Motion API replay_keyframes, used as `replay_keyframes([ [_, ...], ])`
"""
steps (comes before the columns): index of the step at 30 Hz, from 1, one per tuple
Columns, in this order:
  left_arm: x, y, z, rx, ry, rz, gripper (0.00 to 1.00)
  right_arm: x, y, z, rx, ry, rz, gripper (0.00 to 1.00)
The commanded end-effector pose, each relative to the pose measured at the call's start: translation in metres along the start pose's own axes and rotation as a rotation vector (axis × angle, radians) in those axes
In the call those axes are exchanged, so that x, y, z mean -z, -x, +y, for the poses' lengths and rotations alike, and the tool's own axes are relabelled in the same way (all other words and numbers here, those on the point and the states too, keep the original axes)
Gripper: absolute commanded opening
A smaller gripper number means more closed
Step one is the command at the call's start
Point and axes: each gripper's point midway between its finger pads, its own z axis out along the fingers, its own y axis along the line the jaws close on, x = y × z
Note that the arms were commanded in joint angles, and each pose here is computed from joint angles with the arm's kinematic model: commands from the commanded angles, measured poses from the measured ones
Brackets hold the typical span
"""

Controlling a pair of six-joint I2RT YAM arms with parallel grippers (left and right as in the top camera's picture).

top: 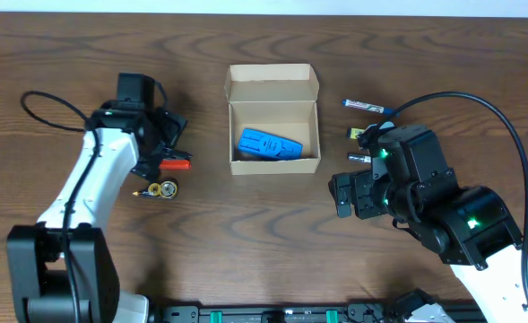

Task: Pack container
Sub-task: 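Move the left gripper to the red stapler and grasp it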

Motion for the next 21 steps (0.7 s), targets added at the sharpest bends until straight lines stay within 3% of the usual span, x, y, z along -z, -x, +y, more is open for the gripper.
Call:
replay_keyframes([
  [1,-0.015,-0.012,-0.006,0.083,0.004,0.019,0.98,0.001,0.000,0.001,0.015,0.002,-0.002,0.99],
  [11,-0.053,-0.022,-0.003,0.178,0.064,0.044,0.99,0.001,0.000,0.001,0.015,0.002,-0.002,0.99],
  [18,-0.056,-0.010,0.000,0.176,0.078,-0.021,1.00,0.001,0.000,0.001,0.015,0.002,-0.002,0.99],
  [19,-0.057,-0.010,0.001,0.176,0.082,-0.022,0.95,0.001,0.000,0.001,0.015,0.002,-0.002,0.99],
  [21,-0.060,-0.010,0.003,0.176,0.092,-0.021,0.93,0.001,0.000,0.001,0.015,0.002,-0.002,0.99],
])
